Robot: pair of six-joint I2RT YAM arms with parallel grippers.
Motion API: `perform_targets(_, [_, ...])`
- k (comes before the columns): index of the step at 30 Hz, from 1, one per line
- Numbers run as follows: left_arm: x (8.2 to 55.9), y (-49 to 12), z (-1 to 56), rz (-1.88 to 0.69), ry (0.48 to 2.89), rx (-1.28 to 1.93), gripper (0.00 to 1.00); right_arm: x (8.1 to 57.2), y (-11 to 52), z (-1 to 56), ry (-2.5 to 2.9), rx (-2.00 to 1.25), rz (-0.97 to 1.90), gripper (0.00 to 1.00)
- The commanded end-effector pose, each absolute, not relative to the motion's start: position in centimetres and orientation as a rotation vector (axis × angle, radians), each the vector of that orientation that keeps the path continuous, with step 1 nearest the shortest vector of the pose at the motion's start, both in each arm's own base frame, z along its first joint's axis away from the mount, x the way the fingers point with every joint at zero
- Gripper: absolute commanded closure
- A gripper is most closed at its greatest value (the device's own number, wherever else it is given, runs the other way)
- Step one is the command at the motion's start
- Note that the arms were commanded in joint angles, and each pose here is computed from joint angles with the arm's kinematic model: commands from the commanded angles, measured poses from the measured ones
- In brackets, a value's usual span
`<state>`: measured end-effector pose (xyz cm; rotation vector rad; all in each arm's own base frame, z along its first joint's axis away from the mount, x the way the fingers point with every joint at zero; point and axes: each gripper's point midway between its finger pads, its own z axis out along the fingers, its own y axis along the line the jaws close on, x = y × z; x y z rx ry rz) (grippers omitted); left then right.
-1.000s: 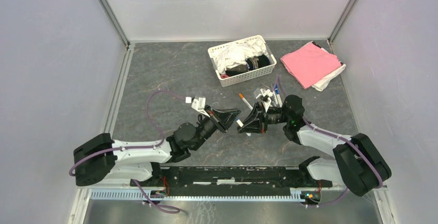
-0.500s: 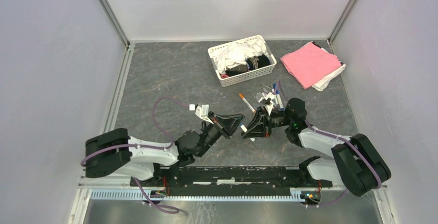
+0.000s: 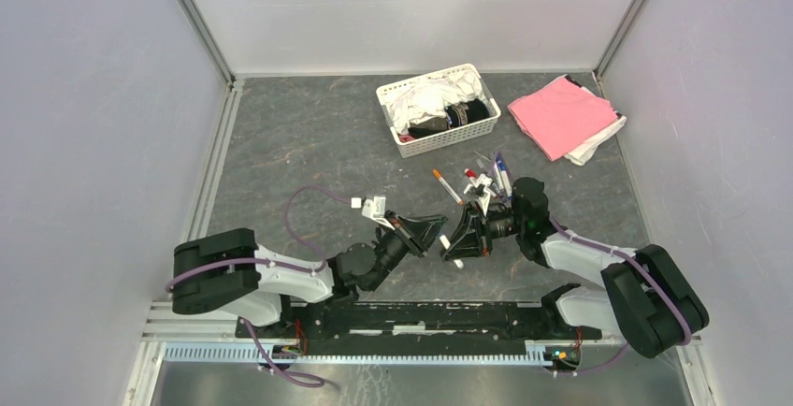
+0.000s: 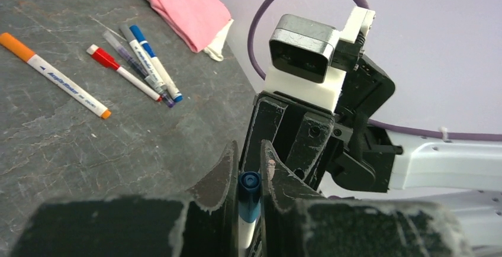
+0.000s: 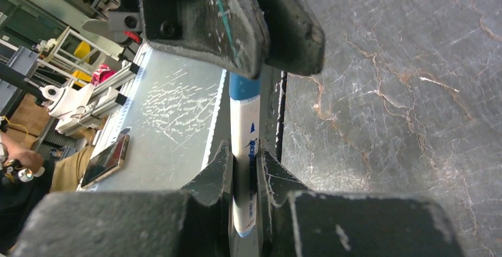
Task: Insert the pens into the pen caps
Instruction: Press the pen cap onto the pen.
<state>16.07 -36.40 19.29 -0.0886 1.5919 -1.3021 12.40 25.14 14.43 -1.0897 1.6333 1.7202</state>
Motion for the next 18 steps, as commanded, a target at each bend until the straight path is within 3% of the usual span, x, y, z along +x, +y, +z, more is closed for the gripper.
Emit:
perform_targets(1, [4.1, -38.8, 5.3, -1.131, 2.163, 0.509, 0.98, 20.0, 26.7, 22.3, 1.306, -0.982, 1.343, 1.00])
perform_targets(3, [4.4, -38.2, 4.1, -1.016, 2.194, 0.494, 0.98, 19.9, 26.7, 22.4, 1.303, -0.989, 1.337, 1.00])
perform_targets(8, [2.9, -37.3, 6.2, -1.367, 2.116, 0.321, 0.98, 19.8, 26.5, 22.7, 1.282, -0.981, 1.337, 1.00])
perform_targets(13, [3.6, -35.9, 7.8, -1.467, 2.046, 0.195, 0.98, 21.1, 25.6, 22.7, 1.320, -0.917, 1.314, 1.00])
perform_targets(16, [2.9, -39.2, 6.1, -1.301, 2.155, 0.352, 0.98, 21.5, 25.4, 22.6, 1.336, -0.905, 1.298, 1.00])
perform_targets(18, [3.1, -39.7, 3.4, -1.024, 2.262, 0.455, 0.98, 21.5, 25.3, 22.6, 1.333, -0.906, 1.298, 1.00])
